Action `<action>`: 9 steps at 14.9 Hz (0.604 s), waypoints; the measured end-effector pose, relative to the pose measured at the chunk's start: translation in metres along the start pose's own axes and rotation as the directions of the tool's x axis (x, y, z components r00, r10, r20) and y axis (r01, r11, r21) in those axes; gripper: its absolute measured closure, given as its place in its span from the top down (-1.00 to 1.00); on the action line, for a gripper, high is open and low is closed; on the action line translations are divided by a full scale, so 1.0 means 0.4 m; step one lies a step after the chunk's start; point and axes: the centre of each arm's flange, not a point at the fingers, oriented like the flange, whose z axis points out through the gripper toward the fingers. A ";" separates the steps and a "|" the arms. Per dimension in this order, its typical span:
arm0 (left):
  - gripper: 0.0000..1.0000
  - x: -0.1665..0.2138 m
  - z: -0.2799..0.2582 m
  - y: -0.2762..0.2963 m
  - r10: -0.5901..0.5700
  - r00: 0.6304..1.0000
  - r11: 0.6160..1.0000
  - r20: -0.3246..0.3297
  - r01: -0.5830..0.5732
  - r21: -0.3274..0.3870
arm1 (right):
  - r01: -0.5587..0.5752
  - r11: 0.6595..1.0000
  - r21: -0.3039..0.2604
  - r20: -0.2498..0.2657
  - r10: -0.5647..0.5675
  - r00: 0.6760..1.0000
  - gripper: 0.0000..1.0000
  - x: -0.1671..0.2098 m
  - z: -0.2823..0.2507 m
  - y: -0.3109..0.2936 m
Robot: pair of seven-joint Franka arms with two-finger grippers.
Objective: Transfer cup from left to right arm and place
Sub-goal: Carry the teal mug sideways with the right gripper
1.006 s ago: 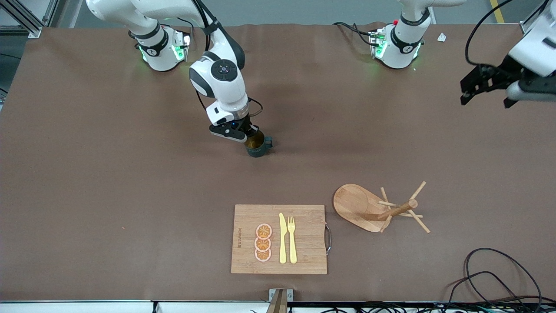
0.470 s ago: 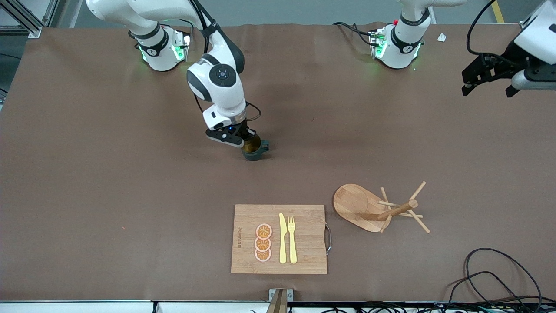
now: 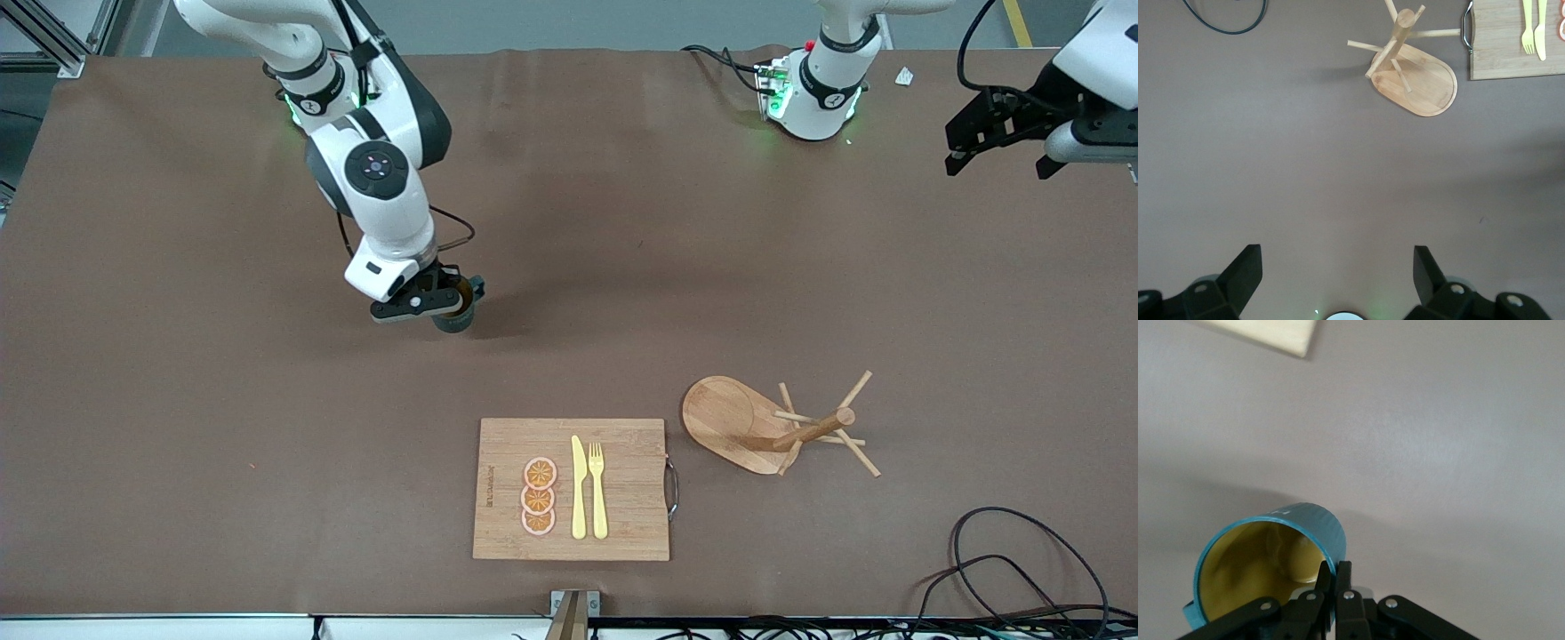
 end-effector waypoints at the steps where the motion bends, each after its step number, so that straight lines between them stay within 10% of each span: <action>1: 1.00 0.011 0.015 0.002 0.002 1.000 1.000 0.008 -0.002 0.000 | 0.110 0.994 -0.001 0.008 -0.110 0.994 -0.93 -0.005 0.004 0.024; 4: 1.00 0.042 0.057 0.018 0.012 0.999 1.000 0.029 -0.012 -0.002 | 0.414 0.910 0.010 0.029 -0.414 0.910 -0.93 -0.013 0.031 0.134; 9: 1.00 0.057 0.075 0.026 0.016 0.999 1.000 0.034 -0.016 -0.003 | 0.740 0.672 0.027 0.024 -0.741 0.672 -0.93 -0.021 0.057 0.287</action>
